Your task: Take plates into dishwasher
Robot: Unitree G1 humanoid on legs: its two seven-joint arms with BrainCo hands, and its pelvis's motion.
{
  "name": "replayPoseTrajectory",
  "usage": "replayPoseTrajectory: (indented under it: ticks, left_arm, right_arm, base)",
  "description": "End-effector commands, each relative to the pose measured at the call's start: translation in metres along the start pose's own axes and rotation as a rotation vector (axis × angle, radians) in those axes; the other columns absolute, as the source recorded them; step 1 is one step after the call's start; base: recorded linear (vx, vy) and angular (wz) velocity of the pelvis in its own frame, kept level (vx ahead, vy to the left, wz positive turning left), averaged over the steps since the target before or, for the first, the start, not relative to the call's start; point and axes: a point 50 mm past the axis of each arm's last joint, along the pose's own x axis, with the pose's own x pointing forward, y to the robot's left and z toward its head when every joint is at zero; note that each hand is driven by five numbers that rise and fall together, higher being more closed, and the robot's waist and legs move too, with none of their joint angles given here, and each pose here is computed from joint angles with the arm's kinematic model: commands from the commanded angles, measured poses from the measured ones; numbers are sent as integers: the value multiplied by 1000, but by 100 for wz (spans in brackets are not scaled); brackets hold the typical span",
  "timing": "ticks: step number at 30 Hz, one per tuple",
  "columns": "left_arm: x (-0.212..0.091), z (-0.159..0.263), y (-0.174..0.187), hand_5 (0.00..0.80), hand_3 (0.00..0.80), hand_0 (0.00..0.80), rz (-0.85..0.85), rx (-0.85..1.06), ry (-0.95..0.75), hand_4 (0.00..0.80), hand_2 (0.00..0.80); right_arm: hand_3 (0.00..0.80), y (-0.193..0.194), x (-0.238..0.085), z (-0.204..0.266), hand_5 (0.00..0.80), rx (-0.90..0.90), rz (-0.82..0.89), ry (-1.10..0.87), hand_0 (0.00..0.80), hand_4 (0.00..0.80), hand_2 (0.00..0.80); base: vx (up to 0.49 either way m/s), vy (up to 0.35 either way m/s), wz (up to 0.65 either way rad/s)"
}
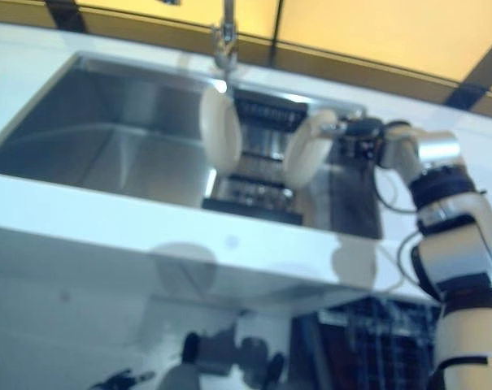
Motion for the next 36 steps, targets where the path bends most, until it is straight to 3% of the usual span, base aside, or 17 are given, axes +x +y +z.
replayPoseTrajectory:
  ticks: [1, 30, 32, 34, 35, 36]
  left_arm:
    - [1, 12, 2, 0, 0, 0, -11, 15, -36, 0, 0]
    - [1, 9, -6, 0, 0, 0, -22, -119, -25, 0, 0]
    - [1, 8, -7, 0, 0, 0, -24, -131, -24, 0, 0]
    - [1, 7, -8, 0, 0, 0, -24, -139, -23, 0, 0]
    - [0, 6, -9, 0, 0, 0, -24, -141, -23, 0, 0]
    - [0, 6, -9, 0, 0, 0, -24, -146, -24, 0, 0]
  right_arm:
    - [0, 0, -9, 30, 0, -90, -34, -68, 0, 0, 0]
    - [0, -2, -2, 17, 0, -63, -115, -15, 0, 0, 0]
    - [173, -7, -3, 15, 173, -63, -135, -8, 173, 173, 173]
    - [424, -9, -3, 14, 424, -56, -147, -11, 424, 424, 424]
    - [480, -10, -3, 14, 480, -56, -153, -15, 480, 480, 480]
    - [609, -11, -3, 16, 609, -57, -168, -26, 609, 609, 609]
  base:
    - [0, 0, 0]
    - [-10, 22, 2]
    - [-26, 43, 3]
    - [-23, 33, 4]
    - [-26, 32, 5]
    - [0, 0, 0]
